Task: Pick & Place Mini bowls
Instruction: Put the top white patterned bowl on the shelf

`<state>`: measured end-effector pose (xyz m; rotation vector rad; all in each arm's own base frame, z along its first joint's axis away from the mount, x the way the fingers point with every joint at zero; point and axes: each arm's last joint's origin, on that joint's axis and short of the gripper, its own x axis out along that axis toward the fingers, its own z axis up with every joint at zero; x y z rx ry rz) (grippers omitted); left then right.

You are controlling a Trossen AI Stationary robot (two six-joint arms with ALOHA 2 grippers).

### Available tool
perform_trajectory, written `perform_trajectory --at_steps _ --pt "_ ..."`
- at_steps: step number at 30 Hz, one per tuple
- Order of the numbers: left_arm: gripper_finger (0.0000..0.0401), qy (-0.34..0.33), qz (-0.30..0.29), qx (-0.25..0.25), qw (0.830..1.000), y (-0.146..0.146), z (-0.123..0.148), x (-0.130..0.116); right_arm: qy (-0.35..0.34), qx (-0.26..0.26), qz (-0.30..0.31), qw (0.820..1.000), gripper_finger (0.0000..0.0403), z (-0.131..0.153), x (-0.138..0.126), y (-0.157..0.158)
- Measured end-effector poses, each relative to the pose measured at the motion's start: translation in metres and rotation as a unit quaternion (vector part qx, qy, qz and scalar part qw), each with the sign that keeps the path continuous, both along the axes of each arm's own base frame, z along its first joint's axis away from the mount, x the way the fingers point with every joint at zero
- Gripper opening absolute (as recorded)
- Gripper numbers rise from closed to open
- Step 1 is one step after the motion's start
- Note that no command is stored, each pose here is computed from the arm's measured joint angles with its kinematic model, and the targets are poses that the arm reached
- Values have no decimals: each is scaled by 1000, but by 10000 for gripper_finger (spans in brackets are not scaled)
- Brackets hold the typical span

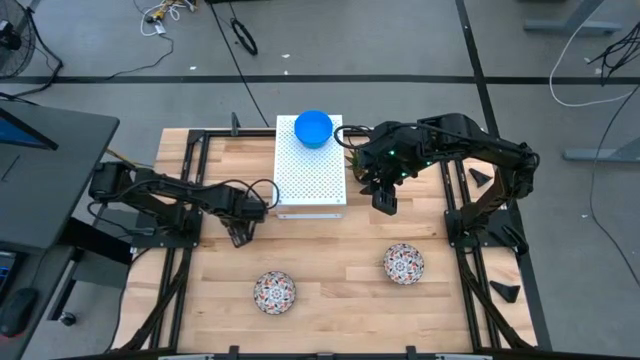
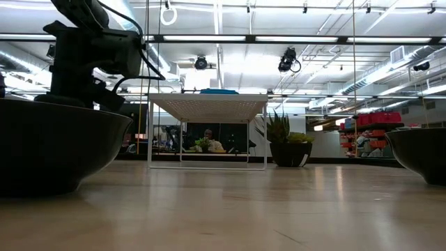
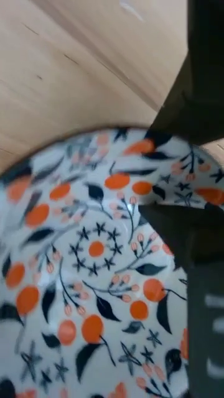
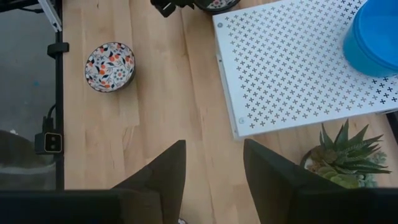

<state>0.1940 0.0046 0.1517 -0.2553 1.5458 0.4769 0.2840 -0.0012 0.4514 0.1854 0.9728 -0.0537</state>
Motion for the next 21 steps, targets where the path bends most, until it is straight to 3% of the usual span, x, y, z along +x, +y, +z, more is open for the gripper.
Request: perform_trajectory --at_steps 8,14,21 --pt "15 -3 11 6 1000 0 9 -4 0 0 1 1000 162 0 0 0" --pt "27 -31 19 -4 999 -1 36 -1 0 -12 17 1000 162 0 0 0" --pt "14 -53 5 -36 998 -2 71 11 -1 -18 27 999 162 0 0 0"
